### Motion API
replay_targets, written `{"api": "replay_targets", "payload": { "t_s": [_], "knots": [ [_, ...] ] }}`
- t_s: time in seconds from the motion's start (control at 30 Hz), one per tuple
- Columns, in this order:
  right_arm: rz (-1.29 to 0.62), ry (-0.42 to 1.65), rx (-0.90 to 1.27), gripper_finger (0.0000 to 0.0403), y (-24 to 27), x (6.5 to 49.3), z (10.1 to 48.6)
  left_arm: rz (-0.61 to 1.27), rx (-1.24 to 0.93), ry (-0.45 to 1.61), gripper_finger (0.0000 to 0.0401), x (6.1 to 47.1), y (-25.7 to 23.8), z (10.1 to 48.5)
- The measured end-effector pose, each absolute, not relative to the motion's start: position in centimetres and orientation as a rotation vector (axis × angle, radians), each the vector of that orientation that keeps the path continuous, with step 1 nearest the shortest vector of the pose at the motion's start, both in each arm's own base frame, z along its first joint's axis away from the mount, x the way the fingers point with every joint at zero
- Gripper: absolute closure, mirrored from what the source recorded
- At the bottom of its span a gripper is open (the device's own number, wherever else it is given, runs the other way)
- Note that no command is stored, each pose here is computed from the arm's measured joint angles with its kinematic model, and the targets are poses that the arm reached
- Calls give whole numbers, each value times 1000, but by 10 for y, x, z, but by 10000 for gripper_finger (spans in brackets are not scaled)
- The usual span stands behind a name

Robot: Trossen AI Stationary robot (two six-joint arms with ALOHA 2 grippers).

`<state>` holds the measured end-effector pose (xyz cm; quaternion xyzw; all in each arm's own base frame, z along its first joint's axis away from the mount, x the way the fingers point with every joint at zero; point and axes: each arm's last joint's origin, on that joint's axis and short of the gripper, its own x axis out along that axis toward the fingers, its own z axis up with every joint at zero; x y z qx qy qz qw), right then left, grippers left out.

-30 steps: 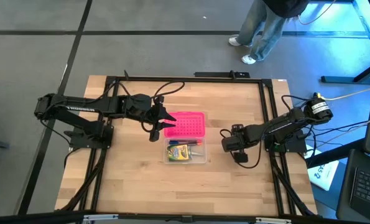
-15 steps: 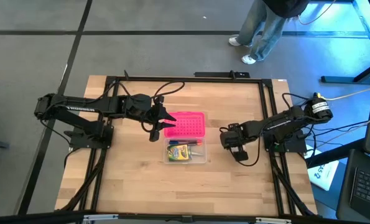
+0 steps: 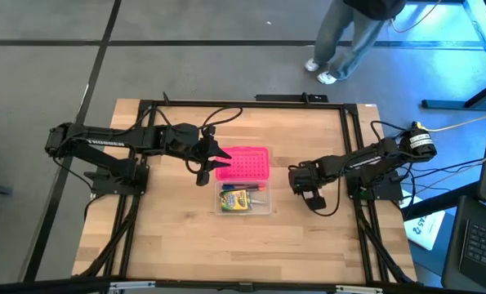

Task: Pack school essentials
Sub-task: Put the sticky notes into the pencil case

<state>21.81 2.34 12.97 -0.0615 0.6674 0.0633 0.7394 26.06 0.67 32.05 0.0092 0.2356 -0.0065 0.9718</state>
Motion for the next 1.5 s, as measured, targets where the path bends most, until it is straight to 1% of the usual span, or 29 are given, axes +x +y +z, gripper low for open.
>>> {"api": "replay_targets", "payload": {
  "t_s": [0.67,0.93,1.07,1.2,1.5],
  "knots": [
    [114,1466,-99,9,24,218,129,-14,19,476,302,261,7,320],
    [106,1460,-88,43,24,219,129,-14,19,474,302,261,7,321],
    [77,1457,-56,49,24,219,130,-11,6,475,302,261,7,321],
    [35,1459,-15,50,24,223,134,0,-61,480,302,261,5,320],
    [-56,1431,87,50,26,239,156,0,-64,516,302,259,5,317]
  ]
}}
